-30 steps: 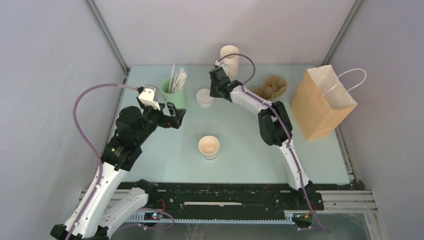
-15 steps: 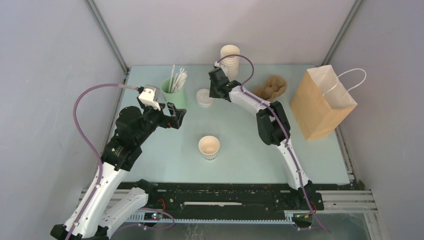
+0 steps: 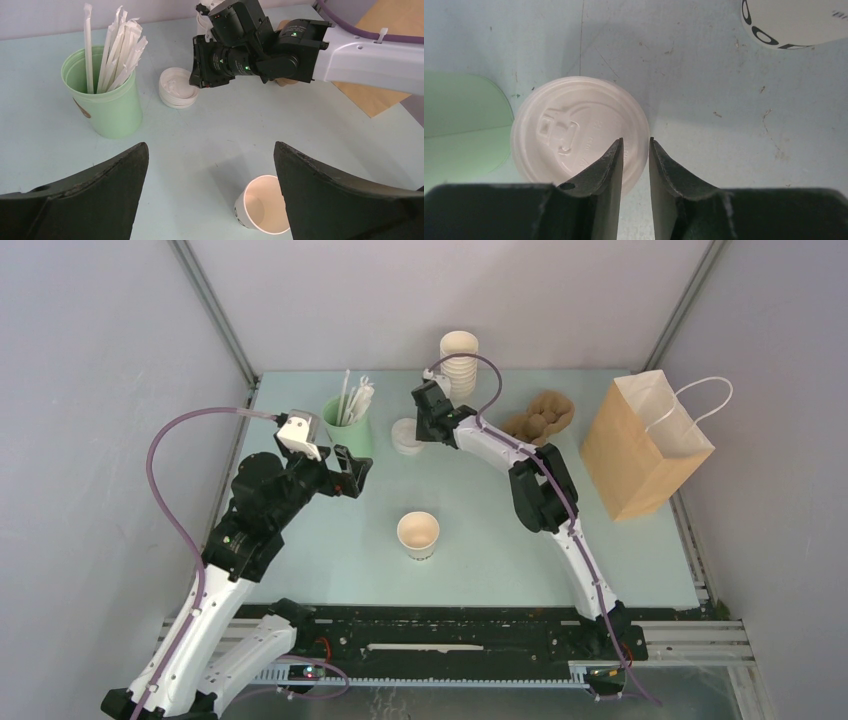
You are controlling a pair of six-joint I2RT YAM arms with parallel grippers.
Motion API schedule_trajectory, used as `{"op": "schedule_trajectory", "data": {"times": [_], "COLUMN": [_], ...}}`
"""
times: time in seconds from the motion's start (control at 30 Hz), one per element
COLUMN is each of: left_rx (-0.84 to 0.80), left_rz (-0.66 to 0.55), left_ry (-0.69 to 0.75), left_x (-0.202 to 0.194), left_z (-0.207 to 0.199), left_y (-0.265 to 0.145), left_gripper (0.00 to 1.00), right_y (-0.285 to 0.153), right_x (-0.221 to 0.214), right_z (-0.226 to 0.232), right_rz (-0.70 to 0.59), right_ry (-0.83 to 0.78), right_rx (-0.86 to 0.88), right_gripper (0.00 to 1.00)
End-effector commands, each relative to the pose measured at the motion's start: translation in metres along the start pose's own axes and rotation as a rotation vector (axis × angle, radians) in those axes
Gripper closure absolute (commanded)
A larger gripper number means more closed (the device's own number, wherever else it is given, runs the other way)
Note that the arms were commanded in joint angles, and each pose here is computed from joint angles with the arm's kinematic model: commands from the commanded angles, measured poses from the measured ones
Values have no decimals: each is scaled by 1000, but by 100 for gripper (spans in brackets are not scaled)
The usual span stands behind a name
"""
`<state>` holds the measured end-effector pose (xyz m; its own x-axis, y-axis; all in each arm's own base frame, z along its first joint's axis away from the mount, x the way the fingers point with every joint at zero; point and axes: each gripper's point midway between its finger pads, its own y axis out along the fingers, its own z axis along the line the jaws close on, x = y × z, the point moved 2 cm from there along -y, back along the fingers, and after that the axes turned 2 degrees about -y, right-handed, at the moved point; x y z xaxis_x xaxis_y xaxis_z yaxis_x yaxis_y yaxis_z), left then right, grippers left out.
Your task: Pack the takeout coffee
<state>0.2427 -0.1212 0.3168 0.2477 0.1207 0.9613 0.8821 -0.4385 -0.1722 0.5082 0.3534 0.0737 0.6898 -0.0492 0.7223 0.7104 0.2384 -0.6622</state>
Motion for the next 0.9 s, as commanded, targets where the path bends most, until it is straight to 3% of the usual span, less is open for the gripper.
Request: {"op": "schedule_trajectory", "data": {"times": [0.0, 0.5, 0.77, 0.87], "left_rx": [-27, -31, -31, -31], "left_rz": [-37, -36, -38, -38], "left_ry": [9, 7, 7, 7], "left_x": [12, 12, 12, 12], "left_z": [-6, -7, -7, -7], "left_y": [-3, -2, -3, -3], "left_gripper": [0, 0, 0, 0], "right_y": [-17, -15, -15, -15], "right_x": [23, 24, 26, 27], "right_z": [4, 4, 8, 8], "right_rz": [-51, -58, -61, -63], "right_ry": [16, -5, -17, -27], "right_rx": [13, -4, -4, -15], "right_gripper": [67, 73, 83, 78]}}
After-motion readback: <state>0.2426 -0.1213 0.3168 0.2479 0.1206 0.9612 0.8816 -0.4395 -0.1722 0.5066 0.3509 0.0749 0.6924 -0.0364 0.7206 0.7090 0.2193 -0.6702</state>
